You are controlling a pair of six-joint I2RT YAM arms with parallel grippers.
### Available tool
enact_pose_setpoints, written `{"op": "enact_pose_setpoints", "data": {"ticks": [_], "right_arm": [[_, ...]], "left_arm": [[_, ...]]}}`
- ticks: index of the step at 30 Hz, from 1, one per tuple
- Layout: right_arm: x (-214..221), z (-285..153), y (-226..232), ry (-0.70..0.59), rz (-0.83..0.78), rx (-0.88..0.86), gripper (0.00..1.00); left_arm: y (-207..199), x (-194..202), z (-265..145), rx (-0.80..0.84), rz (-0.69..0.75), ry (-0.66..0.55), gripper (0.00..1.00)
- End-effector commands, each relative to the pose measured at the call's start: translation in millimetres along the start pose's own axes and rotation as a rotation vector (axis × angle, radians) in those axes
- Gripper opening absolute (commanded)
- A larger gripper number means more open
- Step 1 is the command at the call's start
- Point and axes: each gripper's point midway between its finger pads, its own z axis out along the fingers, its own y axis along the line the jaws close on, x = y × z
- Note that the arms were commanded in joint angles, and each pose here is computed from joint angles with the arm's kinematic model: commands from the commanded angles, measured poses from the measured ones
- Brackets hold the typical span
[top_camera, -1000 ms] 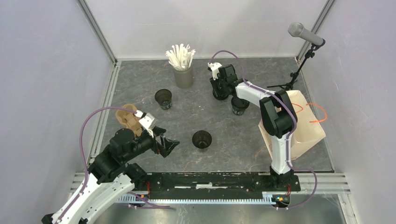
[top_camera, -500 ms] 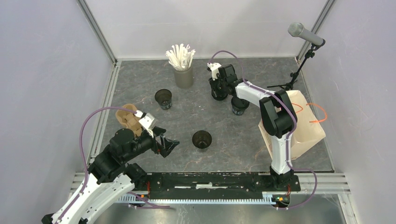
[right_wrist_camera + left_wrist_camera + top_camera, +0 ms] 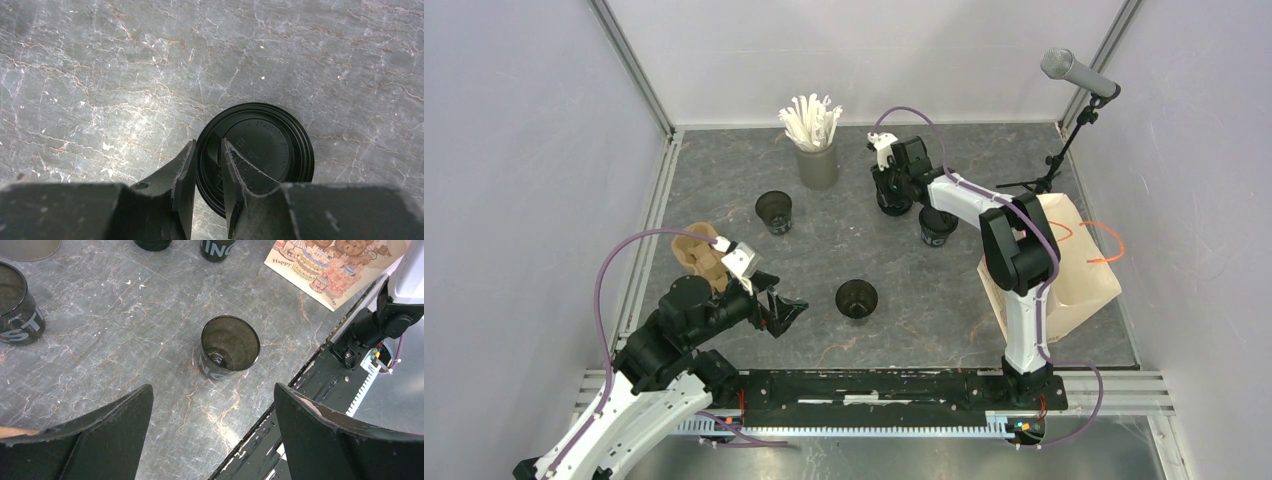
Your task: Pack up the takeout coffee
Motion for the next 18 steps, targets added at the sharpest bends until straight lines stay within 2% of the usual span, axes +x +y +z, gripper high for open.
{"op": "enact_pose_setpoints", "data": {"ticks": [1,7,13,18], "right_arm": [[-16.1,5.6,2.4,-0.037,0.004,-0.017,0.30],[-8.2,11.8,2.4,-0.019,0.006,-0.020,0.27],[-15.4,7.7,5.5,-0.040,0.002,-0.036,0.08],[-30.6,-5.9,8.5,-0.078,-0.001,-0.047,0.02]], "left_arm": [[1.2,-13.0,-2.1,-0.007,0.051,-0.041,0.95],[1.2,-12.9,-2.0,-0.006,0.054,-0.041,0.95],[1.5,-12.6,-1.9,-0.007,0.055,-0.039,0.96],[1.7,-11.8,-1.4,-0.007,0.056,-0.035,0.95]]}}
